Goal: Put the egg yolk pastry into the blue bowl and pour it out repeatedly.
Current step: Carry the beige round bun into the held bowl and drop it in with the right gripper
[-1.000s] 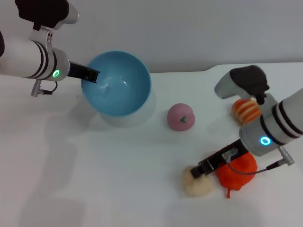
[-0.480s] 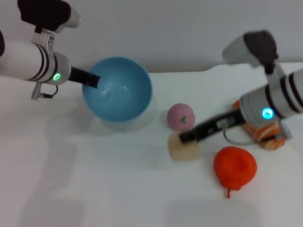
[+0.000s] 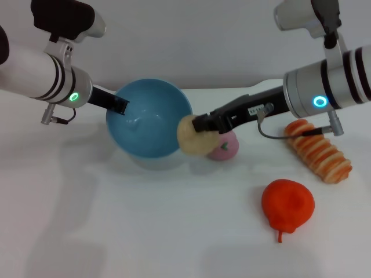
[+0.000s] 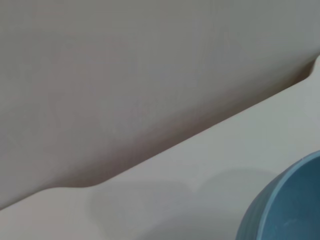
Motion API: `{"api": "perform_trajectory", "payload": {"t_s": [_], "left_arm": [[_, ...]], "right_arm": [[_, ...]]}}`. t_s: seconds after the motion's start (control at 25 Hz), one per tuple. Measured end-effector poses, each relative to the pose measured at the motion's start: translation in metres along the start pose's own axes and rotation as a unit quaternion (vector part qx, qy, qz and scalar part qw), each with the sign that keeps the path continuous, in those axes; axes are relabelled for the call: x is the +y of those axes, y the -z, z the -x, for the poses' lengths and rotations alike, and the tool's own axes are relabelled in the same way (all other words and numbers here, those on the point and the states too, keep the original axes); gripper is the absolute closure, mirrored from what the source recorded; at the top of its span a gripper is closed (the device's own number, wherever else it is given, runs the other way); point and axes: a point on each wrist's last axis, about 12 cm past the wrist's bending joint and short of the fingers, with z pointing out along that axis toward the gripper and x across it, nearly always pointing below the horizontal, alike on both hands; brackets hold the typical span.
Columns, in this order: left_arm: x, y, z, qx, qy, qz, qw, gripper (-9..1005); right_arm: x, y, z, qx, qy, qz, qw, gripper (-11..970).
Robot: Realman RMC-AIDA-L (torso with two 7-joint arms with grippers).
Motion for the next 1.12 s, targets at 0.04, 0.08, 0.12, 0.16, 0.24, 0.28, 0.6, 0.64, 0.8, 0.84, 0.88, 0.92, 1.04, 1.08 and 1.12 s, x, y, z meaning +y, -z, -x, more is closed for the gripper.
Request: {"api": "perform_trajectory", "payload": {"t_s": [0.04, 0.08, 0.12, 0.16, 0.24, 0.28, 0.6, 0.64, 0.8, 0.84, 0.88, 0.92, 1.04, 1.08, 1.12], "left_arm": [[0.0, 0.0, 0.0, 0.001, 0.0, -0.001, 1.0, 996], [-0.001, 0.0, 0.0, 0.001, -0.001, -0.001, 1.0, 996], [-0.001, 0.0, 0.0, 0.002, -0.003, -0.001, 1.0, 996], [-0.002, -0.001, 0.0, 0.002, -0.004, -0.001, 1.0, 996], [-0.003, -0.001, 0.0, 0.003, -0.005, -0.002, 1.0, 997], [-0.003, -0.001, 0.0, 0.004, -0.005, -0.002, 1.0, 997], [-0.004, -0.001, 0.001, 0.003, -0.005, -0.004, 1.0, 997], [-0.004, -0.001, 0.001, 0.003, -0.005, -0.004, 1.0, 997], [-0.003, -0.001, 0.0, 0.003, -0.006, -0.003, 1.0, 997], [-0.003, -0.001, 0.0, 0.003, -0.007, -0.003, 1.0, 996], [-0.003, -0.001, 0.0, 0.003, -0.007, -0.003, 1.0, 996], [-0.003, -0.001, 0.0, 0.003, -0.007, -0.003, 1.0, 996], [-0.003, -0.001, 0.0, 0.003, -0.007, -0.003, 1.0, 996], [-0.003, -0.001, 0.0, 0.002, -0.007, -0.003, 1.0, 996], [-0.003, -0.001, 0.0, 0.002, -0.007, -0.002, 1.0, 996]], "right_arm": [[0.0, 0.0, 0.001, -0.002, 0.0, -0.002, 1.0, 931], [-0.001, -0.001, 0.002, -0.005, 0.0, -0.004, 1.0, 930], [-0.002, -0.001, 0.002, -0.009, 0.0, -0.009, 1.0, 929], [-0.005, -0.001, 0.002, -0.014, -0.002, -0.017, 1.0, 928], [-0.009, -0.001, 0.001, -0.023, -0.004, -0.028, 0.999, 926], [-0.011, -0.001, 0.001, -0.027, -0.005, -0.032, 0.999, 925], [-0.014, -0.01, 0.0, -0.07, 0.016, -0.009, 0.997, 917], [-0.014, -0.011, 0.0, -0.082, 0.018, 0.001, 0.996, 916], [-0.017, -0.014, 0.0, -0.099, 0.013, 0.004, 0.995, 912], [-0.018, -0.015, 0.0, -0.1, 0.011, 0.001, 0.995, 911], [-0.02, -0.016, -0.001, -0.099, 0.008, -0.003, 0.995, 910], [-0.021, -0.017, -0.001, -0.099, 0.005, -0.006, 0.995, 908], [-0.024, -0.018, -0.002, -0.103, 0.005, -0.017, 0.995, 905], [-0.025, -0.019, -0.002, -0.105, 0.007, -0.021, 0.994, 904], [-0.026, -0.02, -0.003, -0.106, 0.009, -0.023, 0.994, 903]]}}
